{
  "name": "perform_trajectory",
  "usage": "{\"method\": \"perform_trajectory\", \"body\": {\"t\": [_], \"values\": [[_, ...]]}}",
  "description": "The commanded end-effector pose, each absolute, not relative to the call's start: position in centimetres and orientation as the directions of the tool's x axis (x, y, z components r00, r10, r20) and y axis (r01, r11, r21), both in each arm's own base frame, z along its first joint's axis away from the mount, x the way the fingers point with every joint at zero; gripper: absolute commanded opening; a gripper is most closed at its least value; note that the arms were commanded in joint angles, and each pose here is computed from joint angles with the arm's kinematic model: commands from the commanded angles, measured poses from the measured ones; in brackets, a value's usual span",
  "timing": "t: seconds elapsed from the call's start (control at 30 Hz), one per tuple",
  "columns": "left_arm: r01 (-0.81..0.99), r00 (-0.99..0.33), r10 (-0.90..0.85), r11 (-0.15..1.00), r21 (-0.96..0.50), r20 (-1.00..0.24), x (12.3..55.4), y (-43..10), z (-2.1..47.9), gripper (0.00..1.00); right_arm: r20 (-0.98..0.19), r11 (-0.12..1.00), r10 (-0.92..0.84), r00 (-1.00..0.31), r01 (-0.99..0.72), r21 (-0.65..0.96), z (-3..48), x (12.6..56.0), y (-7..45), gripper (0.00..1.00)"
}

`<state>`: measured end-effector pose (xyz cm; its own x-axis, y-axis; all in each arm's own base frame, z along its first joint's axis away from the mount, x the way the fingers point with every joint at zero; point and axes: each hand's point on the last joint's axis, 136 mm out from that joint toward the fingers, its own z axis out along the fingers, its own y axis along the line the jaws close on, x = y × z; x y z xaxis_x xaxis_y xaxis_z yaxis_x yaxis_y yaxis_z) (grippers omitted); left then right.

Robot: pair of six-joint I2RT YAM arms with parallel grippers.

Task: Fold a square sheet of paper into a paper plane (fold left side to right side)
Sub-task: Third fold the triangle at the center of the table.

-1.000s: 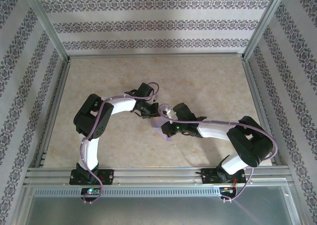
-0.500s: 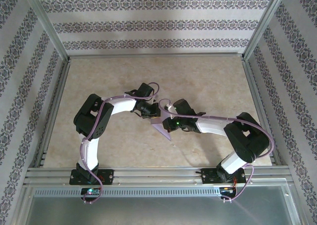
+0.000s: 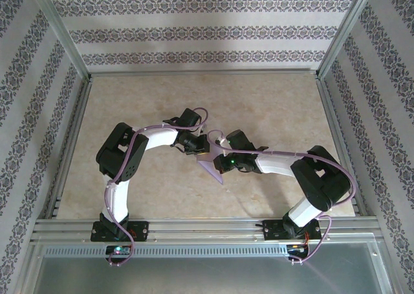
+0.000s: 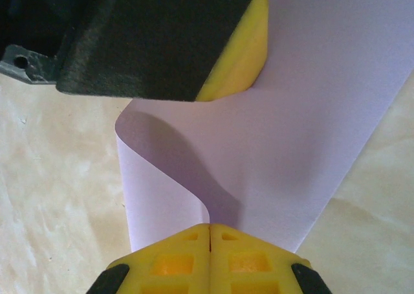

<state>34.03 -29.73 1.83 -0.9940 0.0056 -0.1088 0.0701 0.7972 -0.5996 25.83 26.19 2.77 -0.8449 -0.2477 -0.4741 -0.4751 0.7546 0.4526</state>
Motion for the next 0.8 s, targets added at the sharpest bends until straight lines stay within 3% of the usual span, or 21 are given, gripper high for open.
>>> {"method": "perform_trajectory", "body": {"t": [0.0,0.77], "values": [[0.042,-0.999,0.026,0.857,-0.514,-0.039,32.06,-28.45,-0.80,0.09,-0.475,0.772,-0.249,-0.844,-0.469,0.429,2.45,26.56,25.77,0.00],[0.044,-0.999,0.026,0.856,-0.515,-0.042,32.07,-28.53,-0.80,0.09,-0.472,0.762,-0.249,-0.846,-0.472,0.444,2.49,26.83,26.36,0.00]]}}
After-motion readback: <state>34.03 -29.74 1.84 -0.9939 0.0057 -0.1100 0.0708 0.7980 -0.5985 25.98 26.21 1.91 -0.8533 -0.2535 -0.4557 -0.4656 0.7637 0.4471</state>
